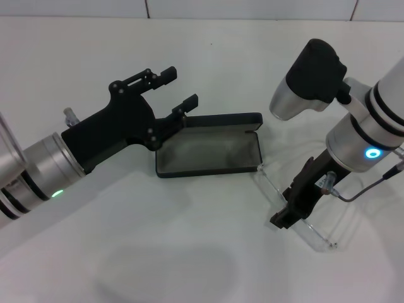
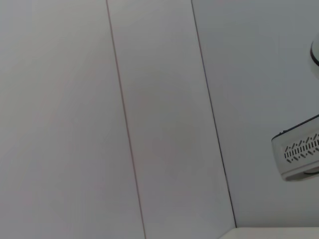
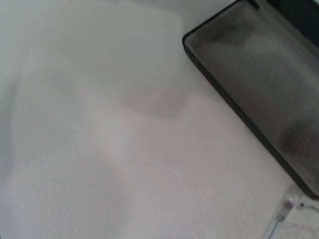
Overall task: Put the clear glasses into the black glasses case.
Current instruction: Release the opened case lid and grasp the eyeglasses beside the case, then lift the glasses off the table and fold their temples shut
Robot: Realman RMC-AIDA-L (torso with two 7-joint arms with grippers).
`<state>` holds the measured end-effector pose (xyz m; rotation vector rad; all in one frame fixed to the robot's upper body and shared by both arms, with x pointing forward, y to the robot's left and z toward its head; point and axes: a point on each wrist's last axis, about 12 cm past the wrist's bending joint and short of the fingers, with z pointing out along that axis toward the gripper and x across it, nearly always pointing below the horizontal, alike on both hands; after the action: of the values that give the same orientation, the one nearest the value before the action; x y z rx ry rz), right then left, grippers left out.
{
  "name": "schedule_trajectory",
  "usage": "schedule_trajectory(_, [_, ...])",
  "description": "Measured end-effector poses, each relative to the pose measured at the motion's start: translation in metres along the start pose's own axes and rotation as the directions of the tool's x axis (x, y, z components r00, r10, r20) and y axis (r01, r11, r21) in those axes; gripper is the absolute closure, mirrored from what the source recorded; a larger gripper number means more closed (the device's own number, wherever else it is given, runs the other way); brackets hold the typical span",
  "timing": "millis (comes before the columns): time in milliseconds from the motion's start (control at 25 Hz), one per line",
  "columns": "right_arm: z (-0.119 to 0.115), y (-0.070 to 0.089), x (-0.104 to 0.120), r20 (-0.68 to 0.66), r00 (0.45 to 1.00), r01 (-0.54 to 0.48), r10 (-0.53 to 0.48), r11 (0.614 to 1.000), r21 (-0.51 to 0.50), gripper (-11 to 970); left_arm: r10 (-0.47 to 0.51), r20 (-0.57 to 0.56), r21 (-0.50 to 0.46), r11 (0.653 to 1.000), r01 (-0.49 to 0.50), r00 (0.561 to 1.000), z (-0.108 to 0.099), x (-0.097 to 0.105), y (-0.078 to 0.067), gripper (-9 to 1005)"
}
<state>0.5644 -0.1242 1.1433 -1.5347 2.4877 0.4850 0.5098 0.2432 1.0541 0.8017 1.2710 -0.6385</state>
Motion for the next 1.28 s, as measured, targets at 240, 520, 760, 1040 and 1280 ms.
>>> schedule_trajectory(240, [0.004, 0.001, 0.002, -0.031, 0.999, 0.018, -0.017, 1.0, 0.018, 410, -0.001, 0.004, 0.006, 1.0, 0.001, 1.0, 0.0, 0.0, -0.001, 464])
schedule_trajectory(520, [0.005, 0.002, 0.001, -0.033, 0.999, 0.028, -0.028, 0.999, 0.022, 598, -0.002, 0.006, 0.007, 1.0, 0.002, 1.0, 0.0, 0.0, -0.002, 463])
schedule_trajectory(760, [0.004, 0.001, 0.001, -0.036, 0.999, 0.04, -0.038, 0.999, 0.029, 726, -0.002, 0.007, 0.007, 1.0, 0.002, 1.0, 0.0, 0.0, -0.002, 463])
schedule_trajectory(1040, [-0.01, -0.002, 0.003, -0.049, 0.997, 0.062, -0.06, 0.997, 0.049, 812, -0.006, 0.014, 0.004, 1.0, 0.006, 1.0, 0.001, -0.001, -0.001, 463])
schedule_trajectory(1280, [-0.032, -0.005, 0.012, 0.003, 0.996, 0.094, -0.094, 0.995, 0.03, 839, -0.008, 0.059, 0.021, 1.0, 0.007, 0.998, -0.002, -0.007, -0.003, 463])
